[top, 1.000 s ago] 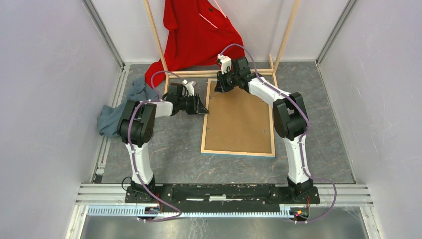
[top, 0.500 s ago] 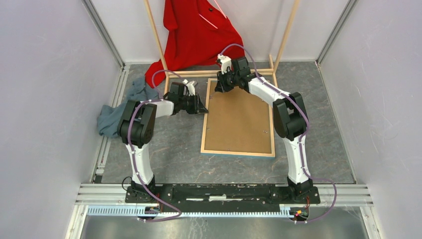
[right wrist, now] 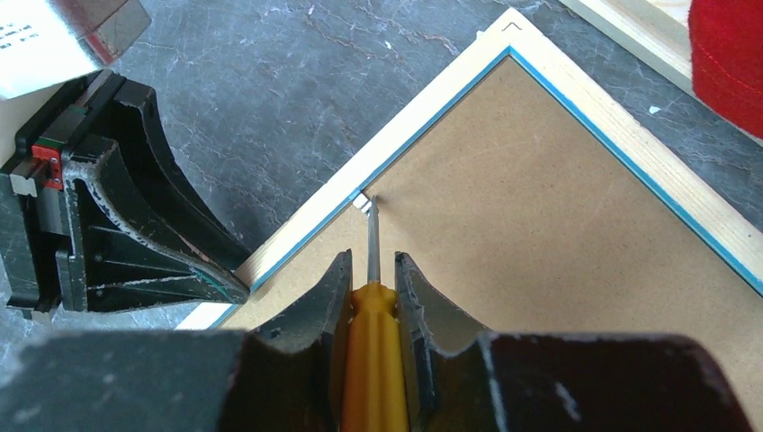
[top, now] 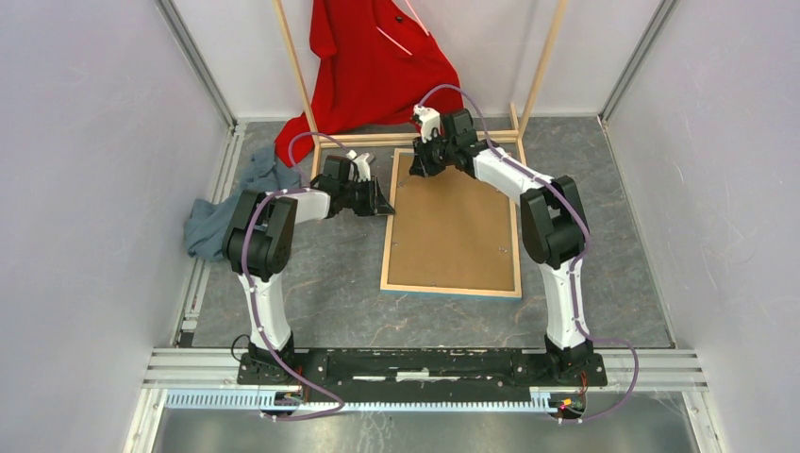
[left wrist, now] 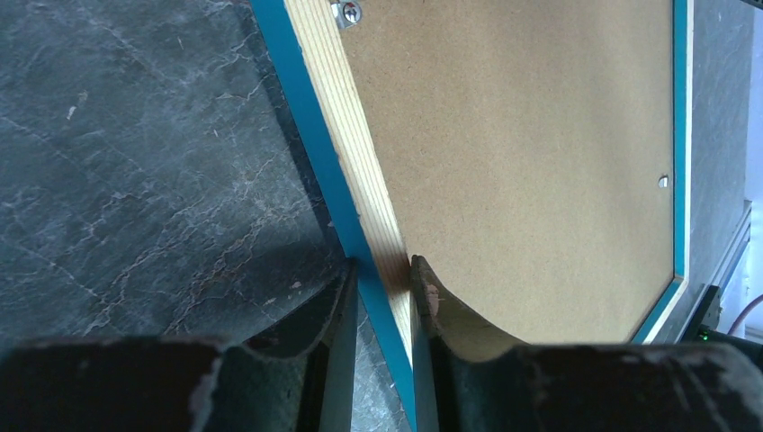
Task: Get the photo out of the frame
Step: Release the photo frame item from the photo frame.
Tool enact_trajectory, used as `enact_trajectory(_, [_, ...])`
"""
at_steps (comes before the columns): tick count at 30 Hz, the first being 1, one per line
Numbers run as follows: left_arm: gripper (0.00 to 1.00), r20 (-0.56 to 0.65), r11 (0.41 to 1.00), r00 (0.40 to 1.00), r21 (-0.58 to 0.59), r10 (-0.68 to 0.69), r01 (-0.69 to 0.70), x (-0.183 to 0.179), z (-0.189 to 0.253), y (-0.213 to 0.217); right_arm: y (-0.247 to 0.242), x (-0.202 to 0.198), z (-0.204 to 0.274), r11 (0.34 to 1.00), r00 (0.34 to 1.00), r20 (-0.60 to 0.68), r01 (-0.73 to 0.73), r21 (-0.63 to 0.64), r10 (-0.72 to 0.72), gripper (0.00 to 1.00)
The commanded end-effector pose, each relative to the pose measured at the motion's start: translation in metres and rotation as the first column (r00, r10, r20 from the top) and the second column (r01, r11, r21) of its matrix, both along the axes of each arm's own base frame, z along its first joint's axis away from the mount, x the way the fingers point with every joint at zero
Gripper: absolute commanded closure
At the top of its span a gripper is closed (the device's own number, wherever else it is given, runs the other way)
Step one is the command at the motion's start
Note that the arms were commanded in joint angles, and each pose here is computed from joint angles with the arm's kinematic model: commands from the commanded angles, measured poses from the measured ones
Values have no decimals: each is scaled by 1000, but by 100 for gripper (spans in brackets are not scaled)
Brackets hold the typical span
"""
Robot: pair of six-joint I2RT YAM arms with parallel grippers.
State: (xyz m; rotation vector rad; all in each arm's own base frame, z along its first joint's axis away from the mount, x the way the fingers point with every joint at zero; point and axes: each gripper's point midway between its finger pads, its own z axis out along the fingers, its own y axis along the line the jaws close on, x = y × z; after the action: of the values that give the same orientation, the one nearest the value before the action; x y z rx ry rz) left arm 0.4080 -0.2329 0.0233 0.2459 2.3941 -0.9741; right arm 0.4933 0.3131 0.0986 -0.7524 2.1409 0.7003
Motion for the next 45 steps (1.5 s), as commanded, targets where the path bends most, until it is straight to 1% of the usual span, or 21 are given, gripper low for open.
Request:
enact_trajectory(1, [71, -46, 981, 997, 183, 67, -58, -6, -47, 27, 0, -15, 19, 1000, 1000, 3, -30, 10, 30, 100])
enact_trajectory(11, [71, -48, 982, 997, 181, 64, -54, -7, -48, 26, 2, -13, 10, 1000, 1000, -12, -22, 8, 22, 100])
enact_trajectory(18, [71, -48, 983, 997, 179, 61, -52, -6, -48, 26, -1, -2, 35, 1000, 999, 54, 0, 5, 0, 100])
enact_trajectory(41, [71, -52, 983, 997, 176, 55, -46, -7, -48, 25, 4, 15, 53, 998, 994, 95, 41, 45, -45, 100])
enact_trajectory(45, [71, -52, 983, 997, 176, 55, -45, -7, -48, 25, 2, 21, 73, 998, 990, 136, 42, 43, -48, 100])
